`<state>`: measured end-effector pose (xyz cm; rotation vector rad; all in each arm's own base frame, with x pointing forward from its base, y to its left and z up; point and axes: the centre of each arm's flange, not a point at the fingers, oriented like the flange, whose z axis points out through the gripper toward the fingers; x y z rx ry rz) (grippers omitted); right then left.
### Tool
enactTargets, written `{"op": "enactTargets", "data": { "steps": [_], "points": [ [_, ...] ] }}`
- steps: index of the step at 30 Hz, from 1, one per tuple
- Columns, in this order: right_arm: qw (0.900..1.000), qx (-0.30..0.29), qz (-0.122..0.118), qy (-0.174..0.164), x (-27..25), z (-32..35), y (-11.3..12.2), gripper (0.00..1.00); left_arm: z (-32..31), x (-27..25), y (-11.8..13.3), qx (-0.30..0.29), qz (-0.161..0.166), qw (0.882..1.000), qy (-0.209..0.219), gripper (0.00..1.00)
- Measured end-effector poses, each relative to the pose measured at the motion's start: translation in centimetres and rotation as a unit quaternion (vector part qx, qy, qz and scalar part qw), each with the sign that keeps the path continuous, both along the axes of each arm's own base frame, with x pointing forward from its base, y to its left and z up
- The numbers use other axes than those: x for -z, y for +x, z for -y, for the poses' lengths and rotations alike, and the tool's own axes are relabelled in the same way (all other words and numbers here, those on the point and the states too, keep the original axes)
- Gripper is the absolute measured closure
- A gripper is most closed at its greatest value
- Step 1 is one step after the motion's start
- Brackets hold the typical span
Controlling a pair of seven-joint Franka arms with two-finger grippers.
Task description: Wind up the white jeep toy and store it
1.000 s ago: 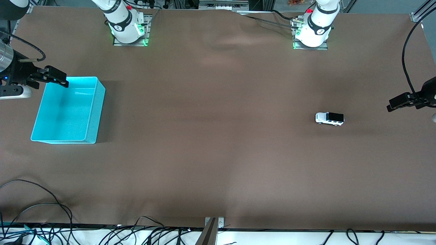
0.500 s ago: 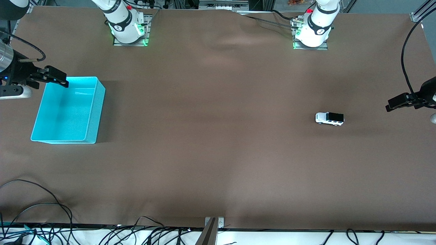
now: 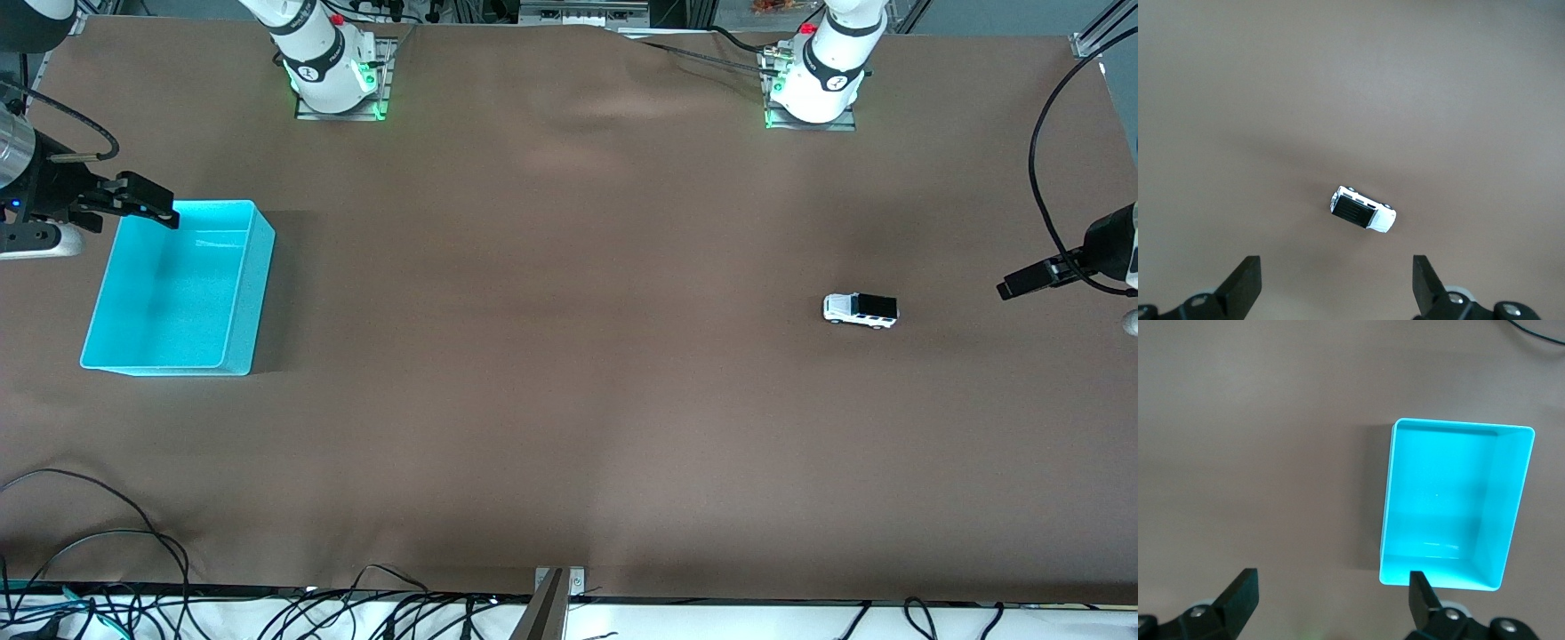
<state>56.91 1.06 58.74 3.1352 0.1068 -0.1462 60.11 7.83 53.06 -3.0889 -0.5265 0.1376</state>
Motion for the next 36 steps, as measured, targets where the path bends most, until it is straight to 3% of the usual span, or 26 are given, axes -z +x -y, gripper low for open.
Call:
{"op": "enactTargets", "data": {
  "steps": [30, 36],
  "points": [
    [1.0, 0.0, 0.0, 0.0, 0.0, 0.0, 0.0, 0.0, 0.39, 0.36, -0.02, -0.013, -0.006, 1.0, 0.0, 0.0],
    [1.0, 0.0, 0.0, 0.0, 0.0, 0.0, 0.0, 0.0, 0.46, 0.79, -0.11, -0.068, -0.012, 0.998, 0.005, 0.0]
  ]
}}
